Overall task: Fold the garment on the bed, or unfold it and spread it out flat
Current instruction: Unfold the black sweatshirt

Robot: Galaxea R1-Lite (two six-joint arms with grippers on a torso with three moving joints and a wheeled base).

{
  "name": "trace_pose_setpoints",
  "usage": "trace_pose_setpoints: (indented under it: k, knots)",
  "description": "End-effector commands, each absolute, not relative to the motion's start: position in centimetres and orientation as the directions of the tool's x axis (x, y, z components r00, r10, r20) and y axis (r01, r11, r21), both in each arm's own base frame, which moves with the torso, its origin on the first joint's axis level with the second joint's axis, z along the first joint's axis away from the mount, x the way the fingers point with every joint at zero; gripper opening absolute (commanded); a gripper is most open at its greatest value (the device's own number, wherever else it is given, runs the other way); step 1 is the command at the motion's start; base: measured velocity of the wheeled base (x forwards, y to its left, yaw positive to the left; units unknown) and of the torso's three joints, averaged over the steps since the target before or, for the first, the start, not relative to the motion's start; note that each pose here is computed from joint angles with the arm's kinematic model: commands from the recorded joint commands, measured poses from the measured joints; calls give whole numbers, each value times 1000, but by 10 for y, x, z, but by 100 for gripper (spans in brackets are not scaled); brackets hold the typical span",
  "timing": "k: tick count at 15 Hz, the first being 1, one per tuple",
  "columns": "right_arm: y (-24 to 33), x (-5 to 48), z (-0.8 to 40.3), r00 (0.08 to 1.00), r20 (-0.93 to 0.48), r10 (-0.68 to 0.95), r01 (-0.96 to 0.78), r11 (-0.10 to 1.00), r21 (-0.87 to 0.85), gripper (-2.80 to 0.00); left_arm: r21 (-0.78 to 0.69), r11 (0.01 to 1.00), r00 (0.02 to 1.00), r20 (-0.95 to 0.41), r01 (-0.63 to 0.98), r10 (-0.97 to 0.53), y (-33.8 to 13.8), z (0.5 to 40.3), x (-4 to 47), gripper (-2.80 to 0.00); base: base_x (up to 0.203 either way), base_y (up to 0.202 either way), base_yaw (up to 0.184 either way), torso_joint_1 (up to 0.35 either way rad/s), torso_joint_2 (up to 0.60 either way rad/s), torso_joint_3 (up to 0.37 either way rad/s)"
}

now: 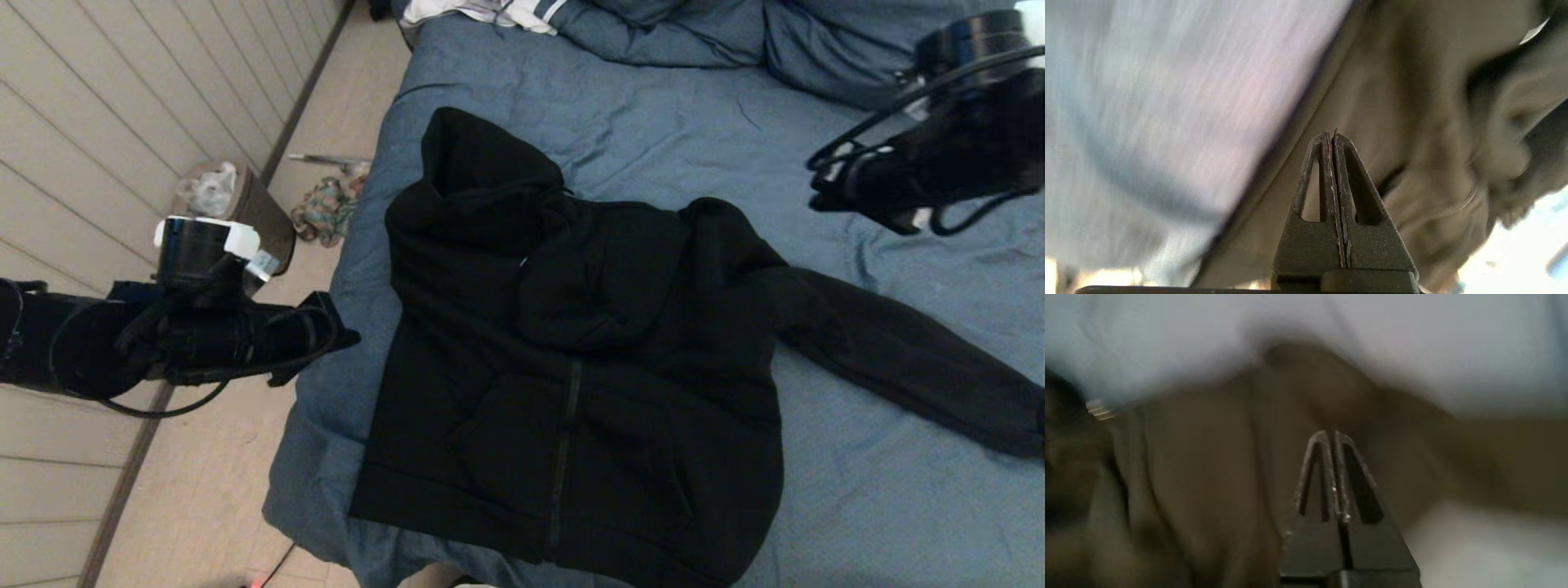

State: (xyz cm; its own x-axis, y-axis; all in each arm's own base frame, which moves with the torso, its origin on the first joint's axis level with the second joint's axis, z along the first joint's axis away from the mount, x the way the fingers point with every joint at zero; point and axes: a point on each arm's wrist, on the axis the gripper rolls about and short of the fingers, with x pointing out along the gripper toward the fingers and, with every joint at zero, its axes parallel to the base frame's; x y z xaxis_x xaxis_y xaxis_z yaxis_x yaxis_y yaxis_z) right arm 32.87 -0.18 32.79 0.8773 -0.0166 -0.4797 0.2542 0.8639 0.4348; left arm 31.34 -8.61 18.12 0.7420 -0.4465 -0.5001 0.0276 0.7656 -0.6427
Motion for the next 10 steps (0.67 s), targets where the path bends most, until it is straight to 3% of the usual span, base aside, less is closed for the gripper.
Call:
trace_pose_setpoints:
  k: [1, 5, 10]
  knots:
    - [-20, 268, 336, 824, -559, 92, 260, 815, 517, -280, -621, 780, 761, -466, 82, -451, -97, 193, 327, -280, 0, 0, 0, 0, 0, 0]
    - [-33, 222, 311, 743, -640, 197, 325, 730, 601, -280, -549, 804, 754, -423, 227, -502, -161, 226, 327, -280, 0, 0, 0, 0, 0, 0]
    - [-32, 208, 297, 711, -673, 203, 345, 732, 587, -280, -556, 677, 589, -366, 483, -720, -260, 252, 268, -280, 0, 0, 0, 0, 0, 0]
